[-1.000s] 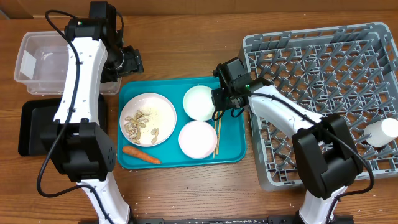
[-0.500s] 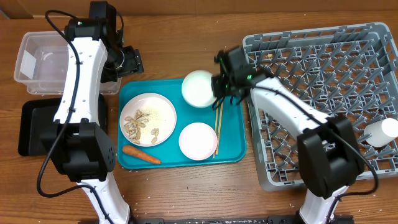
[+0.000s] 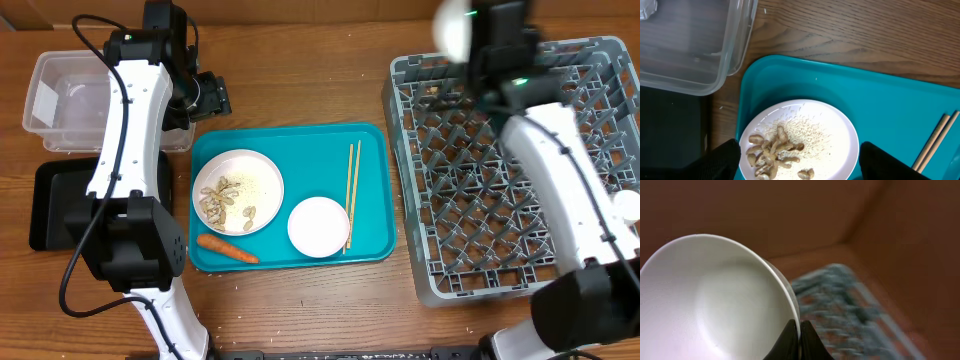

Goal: Sort waste into correct bins and load items into the dishwasher
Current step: 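Lift the bowl and carry it over the dish rack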

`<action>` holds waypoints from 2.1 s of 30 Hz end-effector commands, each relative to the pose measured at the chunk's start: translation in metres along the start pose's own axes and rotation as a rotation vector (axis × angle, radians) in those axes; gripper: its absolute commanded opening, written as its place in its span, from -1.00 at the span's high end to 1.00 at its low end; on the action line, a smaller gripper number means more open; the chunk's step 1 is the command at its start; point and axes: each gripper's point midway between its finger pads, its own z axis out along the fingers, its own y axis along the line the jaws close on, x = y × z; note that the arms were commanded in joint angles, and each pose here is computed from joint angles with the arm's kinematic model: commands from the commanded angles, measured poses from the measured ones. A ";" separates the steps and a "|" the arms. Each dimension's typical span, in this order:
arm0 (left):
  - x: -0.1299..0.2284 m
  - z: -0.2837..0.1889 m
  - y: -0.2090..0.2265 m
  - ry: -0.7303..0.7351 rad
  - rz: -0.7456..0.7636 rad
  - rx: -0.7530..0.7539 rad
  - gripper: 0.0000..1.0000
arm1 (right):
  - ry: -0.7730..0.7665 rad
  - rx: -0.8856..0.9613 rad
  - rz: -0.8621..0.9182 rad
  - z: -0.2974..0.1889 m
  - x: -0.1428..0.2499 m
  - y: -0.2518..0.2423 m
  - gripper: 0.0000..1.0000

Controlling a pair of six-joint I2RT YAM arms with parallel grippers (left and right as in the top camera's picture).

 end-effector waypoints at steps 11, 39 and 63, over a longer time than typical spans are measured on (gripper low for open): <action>-0.005 -0.003 0.003 -0.021 -0.026 -0.006 -0.57 | 0.132 0.638 0.086 0.059 0.035 -0.206 0.92; -0.005 -0.003 0.001 -0.020 -0.025 0.002 -0.57 | 0.404 0.390 -0.142 0.130 0.139 -0.092 0.92; -0.009 -0.004 -0.003 -0.033 -0.023 0.025 -0.57 | 0.637 0.015 -0.206 0.091 0.190 -0.010 0.39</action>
